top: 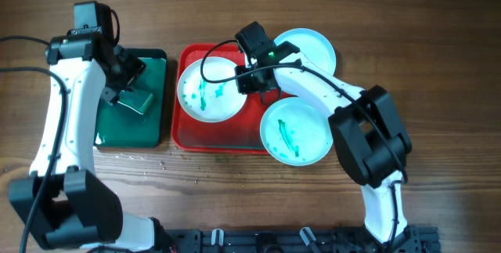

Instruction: Clean dirty plates on tray and stack at the side

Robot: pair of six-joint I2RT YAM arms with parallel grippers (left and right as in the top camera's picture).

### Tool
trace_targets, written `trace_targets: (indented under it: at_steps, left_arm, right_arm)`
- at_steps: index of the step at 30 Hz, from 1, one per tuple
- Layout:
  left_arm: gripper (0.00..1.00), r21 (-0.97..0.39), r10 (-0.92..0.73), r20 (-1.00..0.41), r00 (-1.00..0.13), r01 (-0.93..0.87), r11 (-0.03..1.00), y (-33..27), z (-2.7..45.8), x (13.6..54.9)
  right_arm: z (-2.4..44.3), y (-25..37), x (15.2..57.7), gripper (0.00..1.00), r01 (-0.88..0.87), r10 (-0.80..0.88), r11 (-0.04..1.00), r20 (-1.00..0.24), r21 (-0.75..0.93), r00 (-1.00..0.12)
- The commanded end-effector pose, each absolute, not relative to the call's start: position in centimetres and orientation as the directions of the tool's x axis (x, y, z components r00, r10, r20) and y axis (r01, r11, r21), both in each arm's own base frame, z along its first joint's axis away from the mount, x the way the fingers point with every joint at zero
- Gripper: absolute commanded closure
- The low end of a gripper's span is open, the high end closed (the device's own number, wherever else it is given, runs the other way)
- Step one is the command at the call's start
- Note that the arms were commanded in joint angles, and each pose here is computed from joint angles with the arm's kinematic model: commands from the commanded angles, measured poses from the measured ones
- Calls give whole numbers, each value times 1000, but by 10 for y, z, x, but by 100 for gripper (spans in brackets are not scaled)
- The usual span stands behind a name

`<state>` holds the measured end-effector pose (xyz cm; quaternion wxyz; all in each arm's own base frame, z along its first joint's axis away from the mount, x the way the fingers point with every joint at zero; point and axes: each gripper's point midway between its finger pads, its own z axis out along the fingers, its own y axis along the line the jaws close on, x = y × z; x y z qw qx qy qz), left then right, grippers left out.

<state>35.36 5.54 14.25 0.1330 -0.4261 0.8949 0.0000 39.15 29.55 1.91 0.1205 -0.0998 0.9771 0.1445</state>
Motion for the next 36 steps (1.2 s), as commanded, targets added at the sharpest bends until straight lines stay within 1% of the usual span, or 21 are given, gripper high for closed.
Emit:
trace_targets:
  at_steps: [1,2,4,6,8,10,11,12,14,15,16,19,22,25,26,27,29,30,32,34,36]
  left_arm:
    - [35,-77,-779,-224,-586,-786,613,61,127,357]
    - [36,-72,-782,-218,-584,-790,609,61,124,357]
    - [39,-64,-799,-204,-566,-807,588,62,115,359]
    - [45,-48,-801,-211,-561,-812,581,65,111,360]
    - [50,-5,-818,-243,-521,-843,538,76,106,359]
    - [51,8,-825,-248,-507,-853,522,79,96,363]
    - [45,25,-823,-255,-508,-854,519,82,92,364]
    - [44,51,-818,-266,-509,-855,515,86,86,364]
    - [45,84,-813,-278,-512,-856,511,91,72,366]
    - [50,92,-813,-271,-515,-855,511,91,64,368]
    - [52,96,-815,-259,-518,-854,512,90,55,370]
    - [56,106,-822,-215,-527,-849,517,86,30,374]
    - [62,152,-823,-177,-539,-841,519,85,11,367]
    - [65,181,-824,-155,-545,-836,519,84,-5,359]
    - [67,179,-824,-156,-544,-836,518,84,-7,358]
    - [72,176,-824,-159,-544,-836,519,84,-10,358]
    - [96,173,-823,-162,-545,-837,520,84,-14,357]
    - [96,173,-823,-162,-545,-836,520,84,-14,357]
    - [96,167,-807,-165,-567,-823,543,84,-9,360]
    - [96,136,-759,-157,-632,-775,617,80,4,367]
    - [96,58,-664,-148,-733,-677,734,69,25,380]
  right_arm:
    - [-1,296,395,80,-171,-111,952,-235,252,-966]
    - [-4,296,395,82,-169,-110,953,-232,251,-966]
    - [-8,296,395,95,-163,-106,954,-227,251,-968]
    - [-8,295,395,96,-161,-104,955,-224,250,-969]
    - [-8,296,394,96,-162,-106,954,-222,253,-969]
    - [-8,297,395,96,-163,-105,953,-225,257,-969]
    - [-7,297,395,96,-162,-103,952,-226,259,-969]
    - [-7,297,395,96,-158,-100,953,-226,260,-969]
    - [-7,297,395,96,-156,-97,953,-224,260,-970]
    - [-8,297,395,96,-156,-98,953,-224,260,-970]
    - [-7,297,395,96,-156,-97,953,-225,261,-969]
    - [-7,298,397,96,-153,-92,952,-230,265,-969]
    - [-7,298,396,96,-151,-90,952,-228,264,-969]
    - [-7,298,396,96,-151,-91,953,-227,264,-970]
    - [-7,298,396,96,-151,-91,953,-227,264,-970]
    - [-7,298,396,96,-153,-93,952,-228,264,-969]
    - [-7,298,396,96,-177,-115,950,-236,259,-965]
    - [-7,298,396,96,-177,-115,950,-235,258,-965]
    - [-7,298,396,96,-177,-115,949,-235,260,-965]
    - [-5,304,393,96,-214,-149,933,-232,290,-961]
    - [1,312,392,96,-287,-214,904,-247,316,-945]
